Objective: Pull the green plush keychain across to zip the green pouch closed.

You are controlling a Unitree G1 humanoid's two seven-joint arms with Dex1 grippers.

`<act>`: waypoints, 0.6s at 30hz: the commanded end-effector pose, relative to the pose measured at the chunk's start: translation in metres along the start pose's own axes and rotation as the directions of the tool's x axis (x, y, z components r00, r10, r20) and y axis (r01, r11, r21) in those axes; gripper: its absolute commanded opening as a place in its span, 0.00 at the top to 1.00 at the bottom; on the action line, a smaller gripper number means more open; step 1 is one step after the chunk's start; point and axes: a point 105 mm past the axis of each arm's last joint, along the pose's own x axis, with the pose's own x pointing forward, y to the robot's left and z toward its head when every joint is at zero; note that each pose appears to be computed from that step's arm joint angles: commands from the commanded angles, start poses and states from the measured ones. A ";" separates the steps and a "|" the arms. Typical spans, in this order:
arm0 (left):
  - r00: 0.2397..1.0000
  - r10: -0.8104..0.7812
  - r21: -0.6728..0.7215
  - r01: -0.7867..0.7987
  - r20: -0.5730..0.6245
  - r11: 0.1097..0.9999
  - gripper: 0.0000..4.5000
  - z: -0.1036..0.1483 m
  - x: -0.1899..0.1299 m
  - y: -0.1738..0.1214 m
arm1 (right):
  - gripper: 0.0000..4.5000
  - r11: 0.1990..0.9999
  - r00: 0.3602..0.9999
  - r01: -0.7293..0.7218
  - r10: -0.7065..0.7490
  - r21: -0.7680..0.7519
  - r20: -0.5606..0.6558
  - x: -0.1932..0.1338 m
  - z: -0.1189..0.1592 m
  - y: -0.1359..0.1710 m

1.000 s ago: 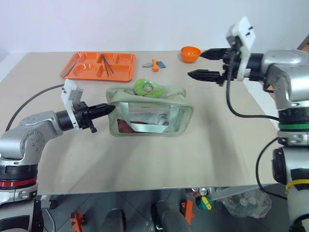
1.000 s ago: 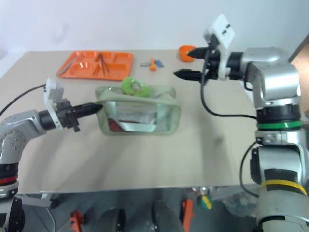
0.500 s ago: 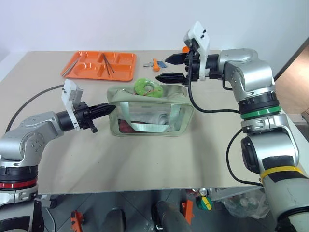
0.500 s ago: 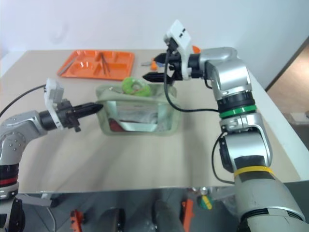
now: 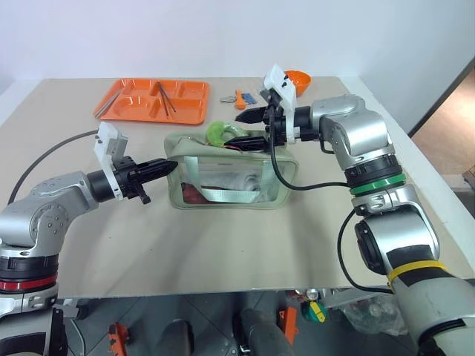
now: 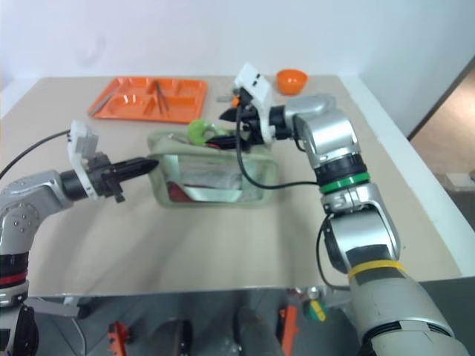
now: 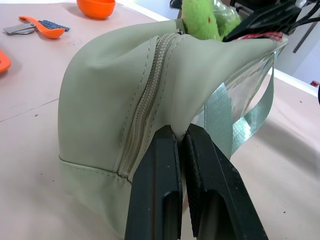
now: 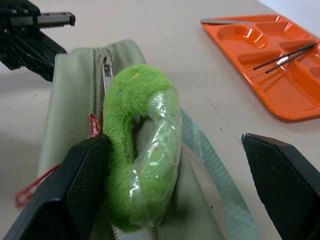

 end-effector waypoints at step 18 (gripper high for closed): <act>0.999 0.003 -0.006 -0.003 0.034 1.000 1.00 0.007 -0.003 0.002 | 0.86 0.994 0.997 0.056 -0.051 -0.095 0.050 -0.017 0.030 -0.013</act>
